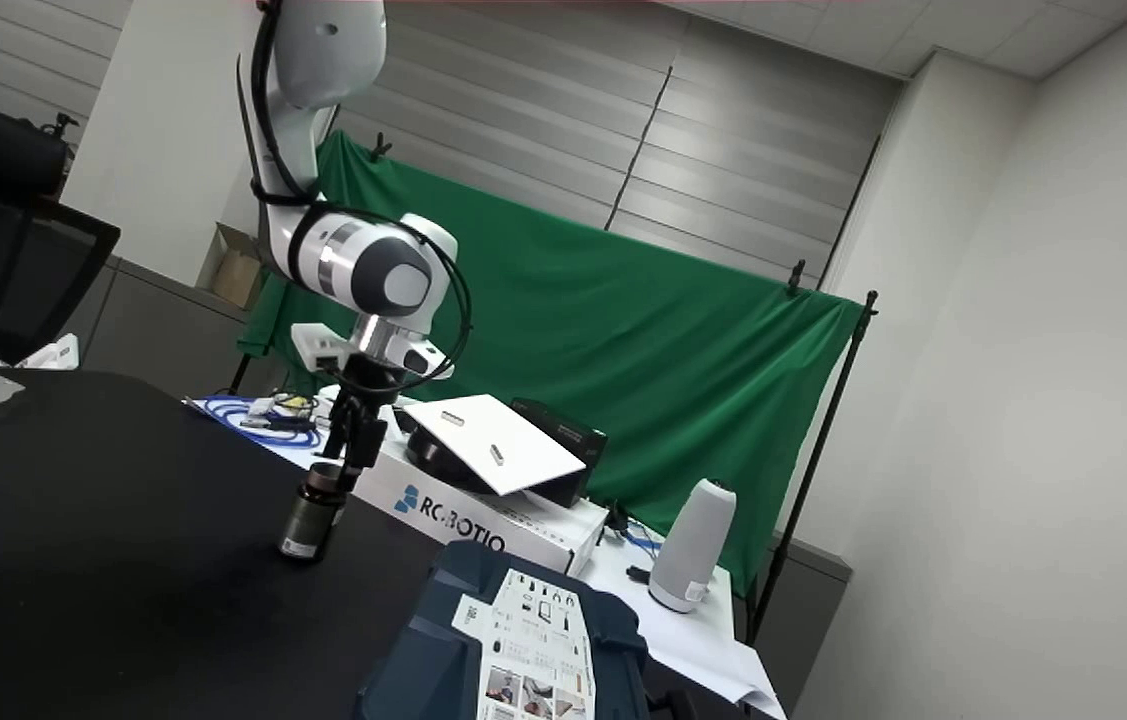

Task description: Move the object to the left

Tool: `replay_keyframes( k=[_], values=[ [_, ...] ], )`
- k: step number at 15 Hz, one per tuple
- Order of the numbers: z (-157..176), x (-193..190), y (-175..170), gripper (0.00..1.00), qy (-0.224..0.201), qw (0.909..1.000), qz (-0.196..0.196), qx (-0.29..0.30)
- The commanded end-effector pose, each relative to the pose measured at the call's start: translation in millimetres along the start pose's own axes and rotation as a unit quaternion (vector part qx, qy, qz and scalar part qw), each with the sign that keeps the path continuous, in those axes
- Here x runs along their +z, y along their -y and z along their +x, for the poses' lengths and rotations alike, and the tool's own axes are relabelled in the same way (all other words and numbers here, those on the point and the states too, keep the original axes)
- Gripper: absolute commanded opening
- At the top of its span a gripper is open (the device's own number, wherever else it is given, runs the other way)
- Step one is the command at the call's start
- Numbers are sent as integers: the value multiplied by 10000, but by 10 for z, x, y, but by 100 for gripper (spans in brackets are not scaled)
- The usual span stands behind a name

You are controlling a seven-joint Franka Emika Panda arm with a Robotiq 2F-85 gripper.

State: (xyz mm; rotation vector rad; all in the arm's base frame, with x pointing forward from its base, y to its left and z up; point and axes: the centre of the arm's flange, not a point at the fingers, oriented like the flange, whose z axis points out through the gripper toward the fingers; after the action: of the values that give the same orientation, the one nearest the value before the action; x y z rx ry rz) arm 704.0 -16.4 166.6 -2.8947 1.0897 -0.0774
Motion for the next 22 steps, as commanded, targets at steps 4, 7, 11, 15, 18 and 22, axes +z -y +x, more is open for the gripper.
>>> replay_keyframes(
  k=[4,7,11,15,18,22],
  values=[
    [40,116,97,100,45,9999,26,127],
    [28,160,100,74,25,10000,-23,81],
    [18,134,96,45,17,10000,-10,66],
    [-15,-88,78,36,-6,10000,30,-53],
    [-69,-381,75,36,65,9995,69,-309],
    [-286,-842,248,36,228,9921,47,-1235]
  ],
)
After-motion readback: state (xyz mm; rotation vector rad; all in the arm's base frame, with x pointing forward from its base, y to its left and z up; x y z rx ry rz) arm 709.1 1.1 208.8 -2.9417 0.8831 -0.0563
